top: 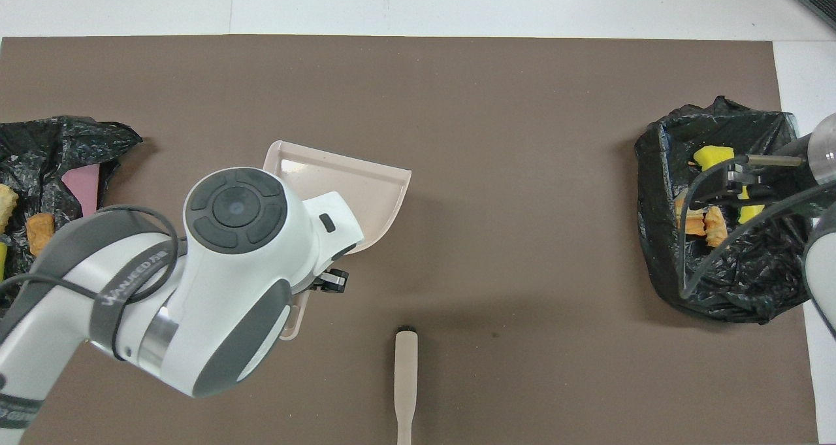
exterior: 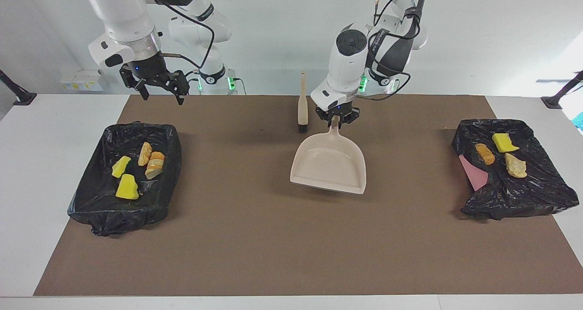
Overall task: Sweep and dump trash in bin
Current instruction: 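Bring the empty dustpan with the left gripper back to the table center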
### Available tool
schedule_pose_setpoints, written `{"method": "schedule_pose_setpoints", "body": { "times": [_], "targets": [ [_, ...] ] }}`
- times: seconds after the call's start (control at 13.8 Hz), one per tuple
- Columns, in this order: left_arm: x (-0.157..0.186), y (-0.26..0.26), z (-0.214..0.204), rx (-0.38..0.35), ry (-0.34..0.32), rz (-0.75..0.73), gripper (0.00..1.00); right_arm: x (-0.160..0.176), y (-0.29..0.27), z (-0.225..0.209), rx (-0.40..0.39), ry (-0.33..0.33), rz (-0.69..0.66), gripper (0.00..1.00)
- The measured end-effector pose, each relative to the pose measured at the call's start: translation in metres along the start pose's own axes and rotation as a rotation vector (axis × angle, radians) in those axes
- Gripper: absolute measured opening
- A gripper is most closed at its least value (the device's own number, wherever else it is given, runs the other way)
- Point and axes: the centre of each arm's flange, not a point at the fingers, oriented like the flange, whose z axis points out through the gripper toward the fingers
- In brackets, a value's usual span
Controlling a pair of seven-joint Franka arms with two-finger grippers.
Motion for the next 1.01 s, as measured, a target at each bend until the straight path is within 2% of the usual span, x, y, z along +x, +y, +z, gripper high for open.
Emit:
{"method": "schedule_pose_setpoints", "body": {
  "times": [0.43,0.79,0.87,1.01],
  "targets": [
    [0.023,0.032,0.055,-0.081,0.023,-0.056,0.32,0.0,0.001,0.0,0.0,-0.001,0.003,1.0],
    [0.023,0.04,0.069,-0.082,0.001,-0.095,0.33,0.0,0.002,0.001,0.0,-0.002,0.004,1.0],
    [0.023,0.041,0.069,-0.083,0.003,-0.103,0.38,0.0,0.003,0.001,0.0,-0.002,0.005,1.0],
    [0.023,0.04,0.066,-0.085,0.008,-0.112,0.6,0.001,0.004,0.001,0.0,-0.002,0.008,1.0]
  ]
}}
